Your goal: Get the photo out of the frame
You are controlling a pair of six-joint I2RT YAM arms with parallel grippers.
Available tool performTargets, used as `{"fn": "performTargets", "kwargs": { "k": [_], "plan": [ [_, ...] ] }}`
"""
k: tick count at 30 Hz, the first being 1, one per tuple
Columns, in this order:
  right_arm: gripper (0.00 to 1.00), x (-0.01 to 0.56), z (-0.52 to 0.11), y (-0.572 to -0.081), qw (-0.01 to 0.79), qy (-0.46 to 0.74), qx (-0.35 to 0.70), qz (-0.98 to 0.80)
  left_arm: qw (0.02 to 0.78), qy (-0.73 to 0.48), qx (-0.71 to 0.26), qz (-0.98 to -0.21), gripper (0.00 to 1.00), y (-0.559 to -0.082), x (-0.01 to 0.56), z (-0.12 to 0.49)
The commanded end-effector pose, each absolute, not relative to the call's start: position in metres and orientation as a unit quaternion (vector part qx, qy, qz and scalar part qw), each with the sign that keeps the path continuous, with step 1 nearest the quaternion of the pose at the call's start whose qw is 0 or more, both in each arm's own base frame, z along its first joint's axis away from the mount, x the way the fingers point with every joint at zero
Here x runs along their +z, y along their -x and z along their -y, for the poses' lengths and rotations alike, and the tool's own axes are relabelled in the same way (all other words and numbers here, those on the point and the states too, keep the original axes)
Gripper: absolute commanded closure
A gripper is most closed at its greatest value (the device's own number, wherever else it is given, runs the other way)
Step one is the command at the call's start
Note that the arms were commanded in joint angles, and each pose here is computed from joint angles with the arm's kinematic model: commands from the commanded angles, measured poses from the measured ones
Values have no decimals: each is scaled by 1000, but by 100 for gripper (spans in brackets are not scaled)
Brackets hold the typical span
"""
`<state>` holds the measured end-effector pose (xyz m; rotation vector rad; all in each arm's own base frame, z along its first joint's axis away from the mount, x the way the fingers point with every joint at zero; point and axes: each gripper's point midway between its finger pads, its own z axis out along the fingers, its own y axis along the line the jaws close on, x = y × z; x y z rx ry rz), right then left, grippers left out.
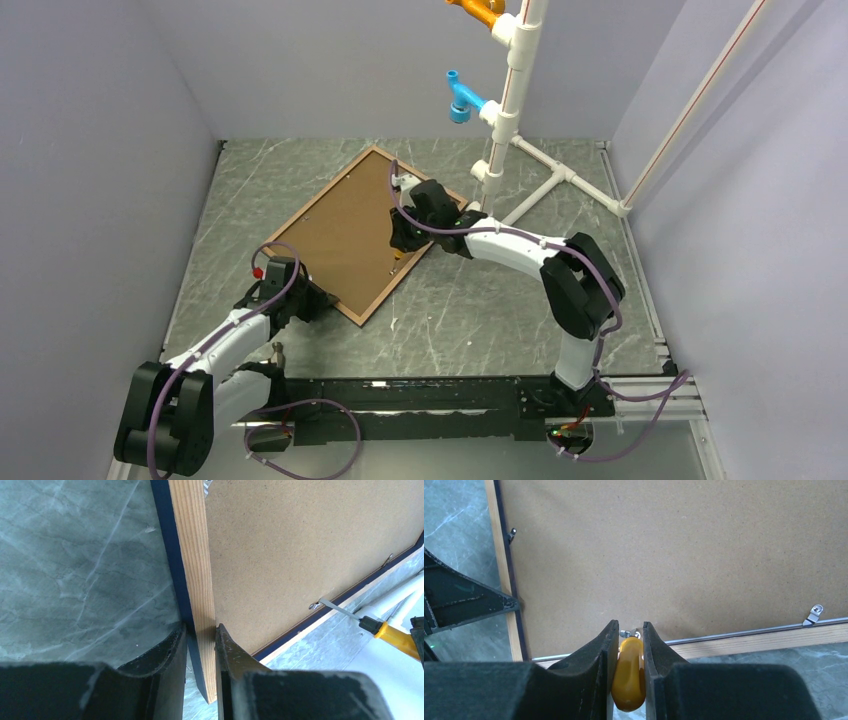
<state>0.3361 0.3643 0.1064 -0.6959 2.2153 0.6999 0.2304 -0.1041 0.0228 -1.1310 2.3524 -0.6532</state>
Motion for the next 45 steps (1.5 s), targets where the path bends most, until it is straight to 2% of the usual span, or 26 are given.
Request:
{"fn": "performTargets", "kwargs": {
  "k": [1, 6, 9, 18, 27, 30, 33, 38, 42, 45],
  "plan": [
    [100, 135, -379, -351, 386, 264, 286, -836, 200, 399, -207, -871, 100, -215, 10, 99],
    [100, 150, -376, -360, 404, 247, 284, -834, 204, 396, -205, -872, 91, -216, 13, 98],
    [100, 156, -373, -362, 408, 242, 283, -833, 206, 394, -206, -872, 74, -215, 14, 98],
    [100, 146, -360, -342, 389, 248, 287, -840, 221, 381, -222, -870, 35, -215, 25, 100],
    [100, 137, -364, -338, 381, 224, 285, -851, 214, 340, -258, -879, 8, -216, 28, 114],
    [100, 139, -356, -348, 390, 193, 260, -862, 202, 304, -255, -896, 3, -211, 26, 117],
    [100, 141, -350, -337, 389, 170, 278, -862, 187, 279, -253, -907, 1, -209, 24, 120],
    [100, 143, -333, -328, 399, 183, 256, -861, 183, 312, -255, -897, 0, -210, 22, 120],
    [100, 143, -340, -328, 393, 203, 265, -857, 189, 336, -245, -890, 3, -212, 17, 116],
    [100, 140, -346, -329, 387, 206, 274, -856, 190, 342, -229, -891, 9, -212, 13, 111]
  ]
}}
